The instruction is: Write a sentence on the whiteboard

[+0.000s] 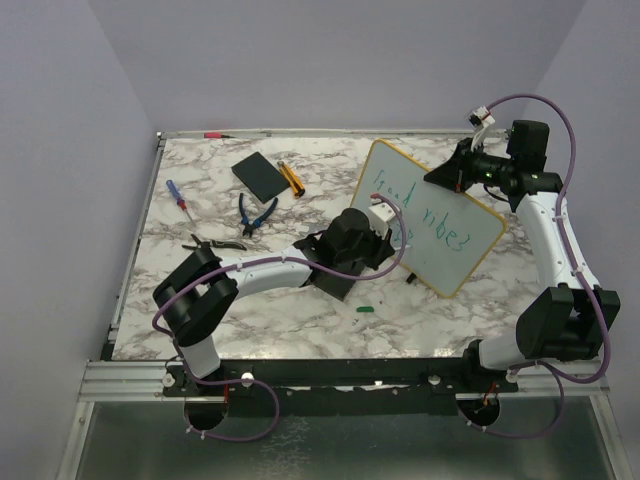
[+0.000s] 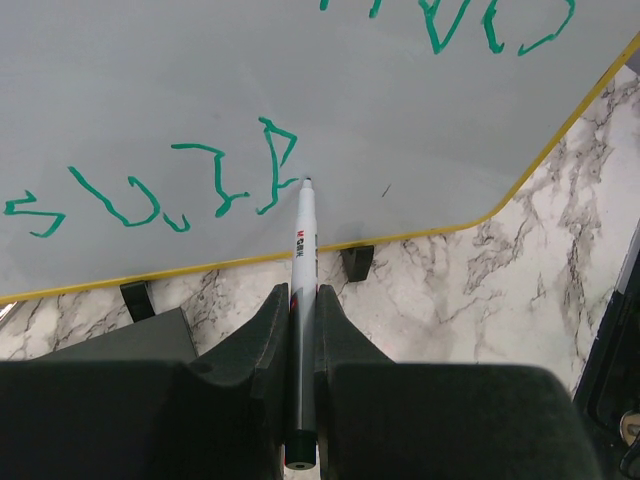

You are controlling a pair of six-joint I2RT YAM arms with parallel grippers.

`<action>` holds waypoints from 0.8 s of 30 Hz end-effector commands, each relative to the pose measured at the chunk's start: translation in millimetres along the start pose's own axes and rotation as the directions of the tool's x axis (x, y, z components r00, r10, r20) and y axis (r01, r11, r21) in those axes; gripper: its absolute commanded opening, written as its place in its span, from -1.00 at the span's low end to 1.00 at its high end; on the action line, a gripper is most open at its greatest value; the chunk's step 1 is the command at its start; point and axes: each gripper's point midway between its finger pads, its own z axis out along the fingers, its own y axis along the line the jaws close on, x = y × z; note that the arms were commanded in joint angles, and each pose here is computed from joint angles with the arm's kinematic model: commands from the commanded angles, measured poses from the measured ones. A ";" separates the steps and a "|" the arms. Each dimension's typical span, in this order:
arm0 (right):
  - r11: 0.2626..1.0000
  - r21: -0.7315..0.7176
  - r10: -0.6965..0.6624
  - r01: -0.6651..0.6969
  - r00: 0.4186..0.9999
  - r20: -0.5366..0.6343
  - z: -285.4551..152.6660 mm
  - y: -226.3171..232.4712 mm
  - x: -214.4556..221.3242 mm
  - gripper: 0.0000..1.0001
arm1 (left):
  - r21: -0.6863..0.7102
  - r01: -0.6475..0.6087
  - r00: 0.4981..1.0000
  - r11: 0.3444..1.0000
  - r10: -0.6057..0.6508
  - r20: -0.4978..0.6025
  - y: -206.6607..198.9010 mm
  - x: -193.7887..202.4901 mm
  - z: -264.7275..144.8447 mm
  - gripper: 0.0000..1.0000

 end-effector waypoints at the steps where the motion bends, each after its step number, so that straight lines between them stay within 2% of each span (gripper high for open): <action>1: 0.995 -0.053 0.078 -0.081 0.995 -0.060 4.8 10.4 23.3 -0.98 | 0.036 -0.022 0.999 0.999 0.021 0.024 -8.8 -10.3 6.2 -1.00; 8: 0.995 -0.053 0.077 -0.080 0.995 -0.059 4.3 11.0 23.2 -0.98 | 0.026 -0.017 1.000 1.000 0.017 0.004 -5.8 -2.8 9.2 -1.00; 24: 0.996 -0.054 0.074 -0.077 0.996 -0.057 3.9 11.7 22.4 -0.98 | 0.027 -0.005 0.998 1.000 0.003 0.066 -13.3 -26.6 -14.2 -1.00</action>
